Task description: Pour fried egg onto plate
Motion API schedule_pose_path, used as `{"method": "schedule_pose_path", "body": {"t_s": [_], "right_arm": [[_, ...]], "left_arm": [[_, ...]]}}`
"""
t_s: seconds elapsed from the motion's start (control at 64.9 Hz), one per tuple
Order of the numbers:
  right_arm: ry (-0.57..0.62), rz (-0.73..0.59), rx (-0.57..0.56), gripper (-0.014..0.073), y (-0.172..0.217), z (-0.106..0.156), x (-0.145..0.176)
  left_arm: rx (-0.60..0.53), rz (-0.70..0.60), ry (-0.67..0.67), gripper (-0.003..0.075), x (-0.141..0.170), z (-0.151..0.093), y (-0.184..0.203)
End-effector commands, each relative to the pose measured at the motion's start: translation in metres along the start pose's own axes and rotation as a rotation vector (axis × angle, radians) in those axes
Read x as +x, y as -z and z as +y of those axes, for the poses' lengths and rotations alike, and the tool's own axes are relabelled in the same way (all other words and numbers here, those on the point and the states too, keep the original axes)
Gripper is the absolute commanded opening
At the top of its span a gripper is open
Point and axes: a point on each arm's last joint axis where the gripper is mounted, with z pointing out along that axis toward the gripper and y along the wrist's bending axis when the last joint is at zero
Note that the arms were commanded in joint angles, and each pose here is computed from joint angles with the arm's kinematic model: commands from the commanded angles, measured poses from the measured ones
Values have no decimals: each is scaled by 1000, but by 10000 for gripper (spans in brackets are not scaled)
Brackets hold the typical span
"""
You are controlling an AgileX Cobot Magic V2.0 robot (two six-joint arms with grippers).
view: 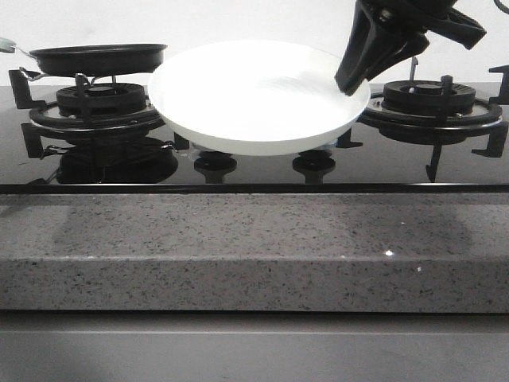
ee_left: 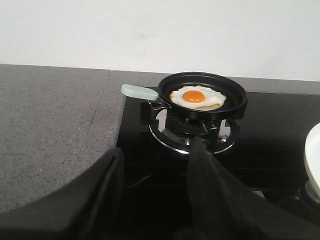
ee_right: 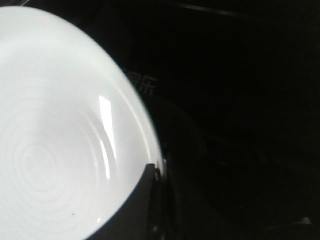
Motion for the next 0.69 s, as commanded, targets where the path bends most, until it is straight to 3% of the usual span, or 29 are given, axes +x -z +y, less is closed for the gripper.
{"method": "schedule_pose_path", "body": {"t_s": [0.0,0.678], "right_arm": [[7,-106,-28,-68,22,9,-11],[7,-97,-30,-68,22,9,-10]], "left_arm": [[11,-103,3,301,-17,-1,2],[11,-112,3,301,-18,-1,2]]}}
